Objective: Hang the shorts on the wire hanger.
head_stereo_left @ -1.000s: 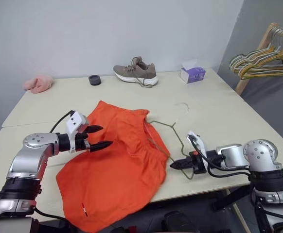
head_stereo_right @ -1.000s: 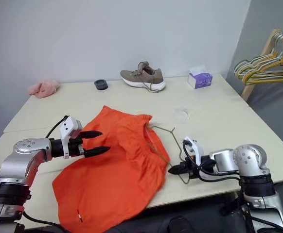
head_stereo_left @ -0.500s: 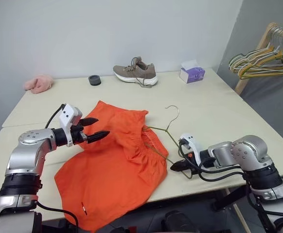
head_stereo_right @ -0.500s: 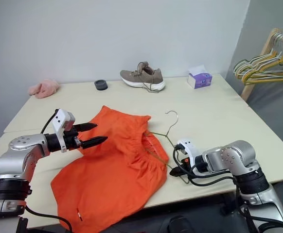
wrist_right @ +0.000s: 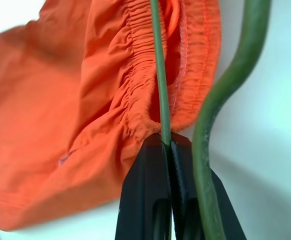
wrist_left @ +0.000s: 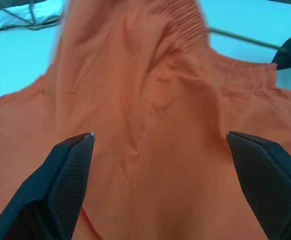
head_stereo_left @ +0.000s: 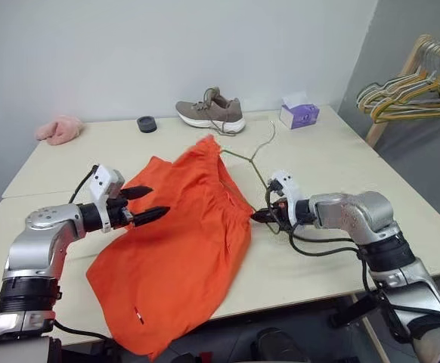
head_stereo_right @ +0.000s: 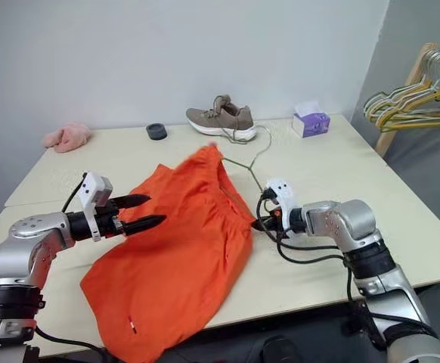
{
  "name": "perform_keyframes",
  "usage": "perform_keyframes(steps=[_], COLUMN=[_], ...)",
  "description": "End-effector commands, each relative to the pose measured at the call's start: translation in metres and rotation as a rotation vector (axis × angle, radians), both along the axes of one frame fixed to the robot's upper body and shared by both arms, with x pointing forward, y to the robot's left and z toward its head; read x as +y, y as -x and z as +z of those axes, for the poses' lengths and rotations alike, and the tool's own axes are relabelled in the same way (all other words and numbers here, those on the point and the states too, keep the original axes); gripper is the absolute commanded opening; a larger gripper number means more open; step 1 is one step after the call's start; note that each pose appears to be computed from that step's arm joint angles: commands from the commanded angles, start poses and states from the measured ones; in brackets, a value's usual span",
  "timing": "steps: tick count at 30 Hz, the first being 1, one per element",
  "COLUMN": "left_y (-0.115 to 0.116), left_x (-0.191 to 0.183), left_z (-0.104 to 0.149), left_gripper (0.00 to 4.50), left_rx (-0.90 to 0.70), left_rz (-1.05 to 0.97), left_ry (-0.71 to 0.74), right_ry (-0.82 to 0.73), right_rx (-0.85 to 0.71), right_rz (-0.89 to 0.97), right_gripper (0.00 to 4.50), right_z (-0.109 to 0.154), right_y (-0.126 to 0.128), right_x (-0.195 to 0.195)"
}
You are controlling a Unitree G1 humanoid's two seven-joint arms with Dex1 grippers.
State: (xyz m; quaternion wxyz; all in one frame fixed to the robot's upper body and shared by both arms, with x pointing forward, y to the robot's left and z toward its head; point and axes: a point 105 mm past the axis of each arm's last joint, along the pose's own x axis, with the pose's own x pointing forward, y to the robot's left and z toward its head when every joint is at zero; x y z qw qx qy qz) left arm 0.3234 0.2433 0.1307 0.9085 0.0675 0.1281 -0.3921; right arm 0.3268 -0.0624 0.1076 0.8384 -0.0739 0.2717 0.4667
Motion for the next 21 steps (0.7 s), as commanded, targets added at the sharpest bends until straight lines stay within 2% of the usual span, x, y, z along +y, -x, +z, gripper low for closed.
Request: perform_keyframes(steps=[1, 2, 5, 8, 10, 15, 21], left_y=[0.002, 0.002, 0.004, 0.004, 0.004, 0.004, 0.002], left_x=[0.004, 0.004, 0.003, 0.003, 0.001, 0.001, 0.003], left_z=[0.017, 0.017, 0.016, 0.017, 0.017, 0.02, 0.03], left_gripper=[4.46, 4.46, 4.46, 4.46, 4.46, 4.46, 4.46], left_rx=[-0.053, -0.051, -0.044, -0.042, -0.043, -0.05, -0.066], left_rz=[0.007, 0.006, -0.006, -0.011, -0.02, -0.022, -0.008], left_ry=[-0.004, -0.005, -0.009, -0.011, -0.014, -0.012, 0.009], right_ry=[0.136, 0.178, 0.211, 0.189, 0.14, 0.083, 0.111], right_rx=[-0.273, -0.291, -0.199, -0.139, -0.132, -0.244, -0.384], right_rz=[0.236, 0.275, 0.244, 0.158, 0.131, 0.132, 0.176], right_gripper=[0.0, 0.0, 0.0, 0.0, 0.0, 0.0, 0.0], right_z=[0.005, -0.001, -0.014, -0.014, -0.003, 0.023, 0.032], right_y=[0.02, 0.025, 0.023, 0.01, 0.0, -0.017, -0.02], right_x=[0.006, 0.004, -0.005, -0.006, 0.001, 0.016, 0.022])
